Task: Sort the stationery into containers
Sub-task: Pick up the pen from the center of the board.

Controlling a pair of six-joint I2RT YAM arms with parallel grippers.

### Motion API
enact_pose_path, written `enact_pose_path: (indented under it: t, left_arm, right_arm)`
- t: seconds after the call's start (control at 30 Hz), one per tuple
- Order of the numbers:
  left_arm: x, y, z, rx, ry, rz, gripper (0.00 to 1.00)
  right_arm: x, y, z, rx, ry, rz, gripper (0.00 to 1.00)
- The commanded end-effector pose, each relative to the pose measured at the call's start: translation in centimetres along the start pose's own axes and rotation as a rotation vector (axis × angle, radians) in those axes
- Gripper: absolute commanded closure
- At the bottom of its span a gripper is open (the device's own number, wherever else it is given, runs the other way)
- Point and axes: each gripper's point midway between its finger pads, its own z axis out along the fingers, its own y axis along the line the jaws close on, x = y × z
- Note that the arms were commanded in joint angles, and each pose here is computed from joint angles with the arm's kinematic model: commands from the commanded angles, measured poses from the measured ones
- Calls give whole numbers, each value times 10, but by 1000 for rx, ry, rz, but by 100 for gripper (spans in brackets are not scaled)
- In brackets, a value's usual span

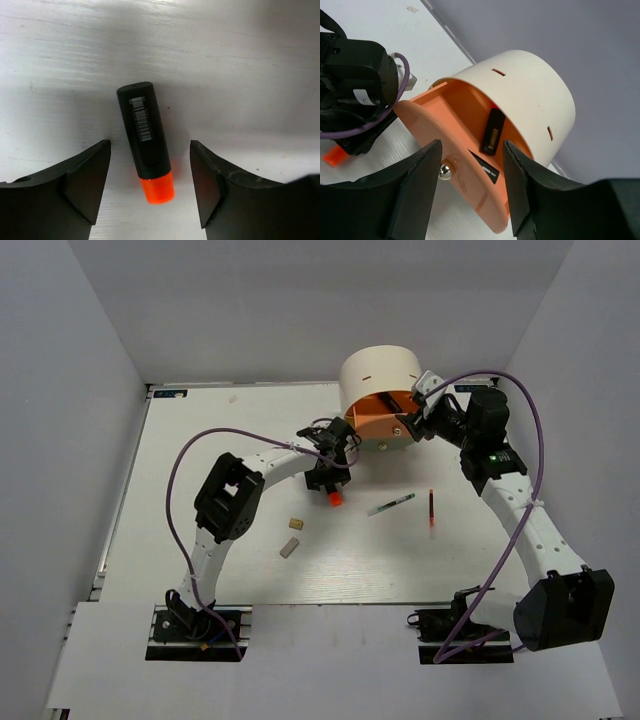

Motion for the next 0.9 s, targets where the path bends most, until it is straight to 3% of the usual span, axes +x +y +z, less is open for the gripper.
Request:
enact_pose_path:
  t: [0.0,0.17,0.27,0.3,0.37,0.43,0.53,0.57,0.67,0.7,0.77,0.8,0.87]
  left_arm:
    - [31,32,13,-155,79,43,26]
    - [40,43,11,-184,84,59,34]
    - [51,56,10,-205,100,56,44]
    - [56,61,8,-207,102,57,53]
    - [66,74,7,-222,115,61,64]
    - [64,71,-1,-183,94,50,81]
    - [57,64,-13,-123,54,34,94]
    - [55,63,-17,-110,44,47,94]
    - [34,47,-35,-26,-29,77,100]
    - [15,34,-53,35,-105,69,100]
    - [-5,23,-74,104,-194,121,100]
    - [-23,15,-101,164,-275,130,100]
    - [-46,-1,-127,263,-401,158,100]
  right_arm:
    - [-18,-6,-7,28,-66,-16,42]
    - [-21,-6,-11,39,-79,-16,42]
    - [-18,-5,-12,48,-78,-6,40]
    - [-18,-7,-14,59,-79,-5,38]
    - [-13,-14,-16,121,-70,37,19]
    - [-11,-24,-21,199,-68,79,10]
    - [-1,-36,-22,273,-25,174,10]
    - [2,-33,-22,270,-10,216,10]
    - [4,-28,-25,253,-16,247,27]
    - [1,-25,-31,248,-35,262,44]
    - [4,-19,-31,236,-41,284,64]
    - [-1,-17,-34,231,-56,289,79]
    - [3,-16,-35,225,-46,304,91]
